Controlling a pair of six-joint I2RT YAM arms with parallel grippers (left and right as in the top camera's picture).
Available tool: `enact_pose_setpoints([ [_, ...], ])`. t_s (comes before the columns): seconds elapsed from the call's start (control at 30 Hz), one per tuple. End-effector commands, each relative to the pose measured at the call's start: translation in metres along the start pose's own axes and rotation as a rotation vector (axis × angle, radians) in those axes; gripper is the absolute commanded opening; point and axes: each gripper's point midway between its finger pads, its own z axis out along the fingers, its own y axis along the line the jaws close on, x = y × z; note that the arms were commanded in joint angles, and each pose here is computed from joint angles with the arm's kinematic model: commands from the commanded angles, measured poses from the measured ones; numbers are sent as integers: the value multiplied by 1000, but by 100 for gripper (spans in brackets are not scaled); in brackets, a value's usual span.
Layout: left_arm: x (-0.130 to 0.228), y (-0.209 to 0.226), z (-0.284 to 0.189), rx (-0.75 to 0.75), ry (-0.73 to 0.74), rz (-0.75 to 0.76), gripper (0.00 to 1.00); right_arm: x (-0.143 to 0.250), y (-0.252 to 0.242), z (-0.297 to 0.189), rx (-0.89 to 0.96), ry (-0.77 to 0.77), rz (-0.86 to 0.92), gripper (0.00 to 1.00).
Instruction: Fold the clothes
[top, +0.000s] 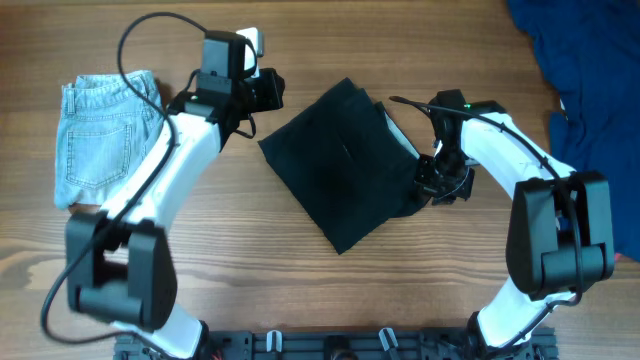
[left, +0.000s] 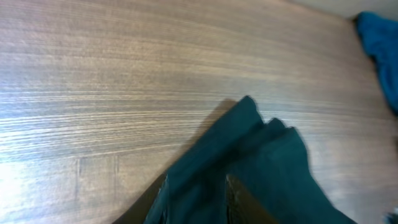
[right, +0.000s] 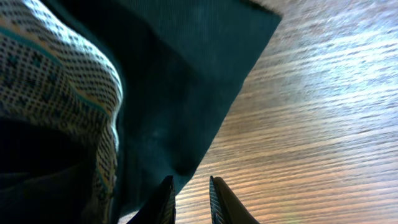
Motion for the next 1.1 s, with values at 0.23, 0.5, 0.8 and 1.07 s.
enact_pose_setpoints([
  [0.23, 120, 58, 80, -95, 396, -77, 27, -9, 22, 17, -71, -64, -39, 20],
  [0.5, 229, 74, -7, -299, 938, -242, 4, -67, 23, 5, -29, -323, -43, 26],
  [0.8, 116, 29, -37, -115, 490, -130, 100, -69, 20, 3, -19, -323, -79, 34],
  [1.07, 106, 10, 27, 117, 426, -3, 100, -63, 16, 5, -6, -298, -78, 35],
])
